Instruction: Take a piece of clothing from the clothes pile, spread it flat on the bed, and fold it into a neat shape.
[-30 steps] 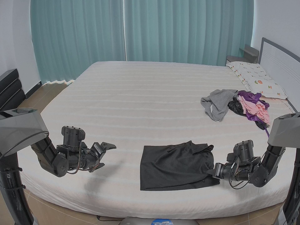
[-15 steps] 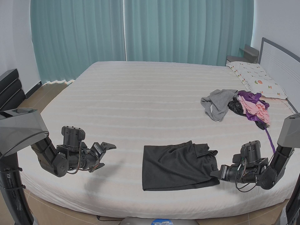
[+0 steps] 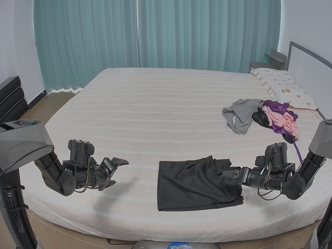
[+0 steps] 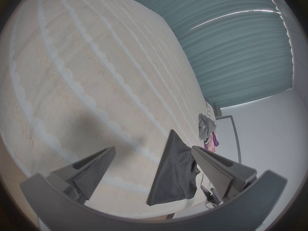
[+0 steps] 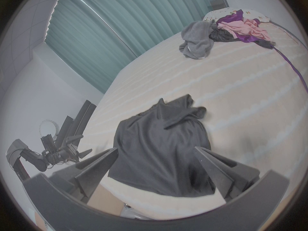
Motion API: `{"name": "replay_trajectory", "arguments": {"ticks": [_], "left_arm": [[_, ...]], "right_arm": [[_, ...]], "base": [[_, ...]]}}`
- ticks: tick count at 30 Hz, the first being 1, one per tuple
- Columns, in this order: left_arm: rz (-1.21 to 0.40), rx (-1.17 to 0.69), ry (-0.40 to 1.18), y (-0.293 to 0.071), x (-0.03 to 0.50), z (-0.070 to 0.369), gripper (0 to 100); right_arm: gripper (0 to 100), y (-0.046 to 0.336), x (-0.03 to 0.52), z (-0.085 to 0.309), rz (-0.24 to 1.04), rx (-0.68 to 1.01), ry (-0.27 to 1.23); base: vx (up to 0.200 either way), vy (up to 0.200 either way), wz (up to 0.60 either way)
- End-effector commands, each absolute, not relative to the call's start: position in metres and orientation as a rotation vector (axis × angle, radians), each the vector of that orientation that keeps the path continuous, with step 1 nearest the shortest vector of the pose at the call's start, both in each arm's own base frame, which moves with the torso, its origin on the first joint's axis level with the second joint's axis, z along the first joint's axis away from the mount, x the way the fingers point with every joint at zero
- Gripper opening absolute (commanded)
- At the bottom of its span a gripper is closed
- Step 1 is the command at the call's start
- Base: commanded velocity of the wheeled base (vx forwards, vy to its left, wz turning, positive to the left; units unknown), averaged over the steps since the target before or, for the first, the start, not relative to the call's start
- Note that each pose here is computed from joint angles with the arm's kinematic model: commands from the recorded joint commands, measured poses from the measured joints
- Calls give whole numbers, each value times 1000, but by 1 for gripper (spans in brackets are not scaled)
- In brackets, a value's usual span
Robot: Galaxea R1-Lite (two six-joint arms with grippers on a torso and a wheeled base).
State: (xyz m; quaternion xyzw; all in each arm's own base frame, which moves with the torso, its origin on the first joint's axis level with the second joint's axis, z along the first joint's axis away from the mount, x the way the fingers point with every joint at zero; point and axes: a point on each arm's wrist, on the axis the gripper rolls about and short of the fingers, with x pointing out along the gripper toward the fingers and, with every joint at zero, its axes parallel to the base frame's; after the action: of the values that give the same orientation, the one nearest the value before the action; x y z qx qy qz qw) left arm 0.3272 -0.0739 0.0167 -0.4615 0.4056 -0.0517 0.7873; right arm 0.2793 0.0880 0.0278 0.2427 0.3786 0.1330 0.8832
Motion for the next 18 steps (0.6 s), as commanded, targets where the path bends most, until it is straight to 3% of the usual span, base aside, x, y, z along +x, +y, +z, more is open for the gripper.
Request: {"name": "replay_trajectory", "arguments": {"ticks": [1, 13, 18], "left_arm": [[-111, -994, 872, -74, 328, 17, 100], [-111, -984, 879, -78, 327, 15, 100], [-112, -985, 879, -78, 327, 15, 100]], "right_arm": [[100, 107, 313, 17, 296, 504, 807], [100, 152, 333, -2, 365, 459, 944], [100, 161, 344, -5, 359, 463, 932]], "base": [[0, 0, 0], [0, 0, 0], [0, 0, 0]]}}
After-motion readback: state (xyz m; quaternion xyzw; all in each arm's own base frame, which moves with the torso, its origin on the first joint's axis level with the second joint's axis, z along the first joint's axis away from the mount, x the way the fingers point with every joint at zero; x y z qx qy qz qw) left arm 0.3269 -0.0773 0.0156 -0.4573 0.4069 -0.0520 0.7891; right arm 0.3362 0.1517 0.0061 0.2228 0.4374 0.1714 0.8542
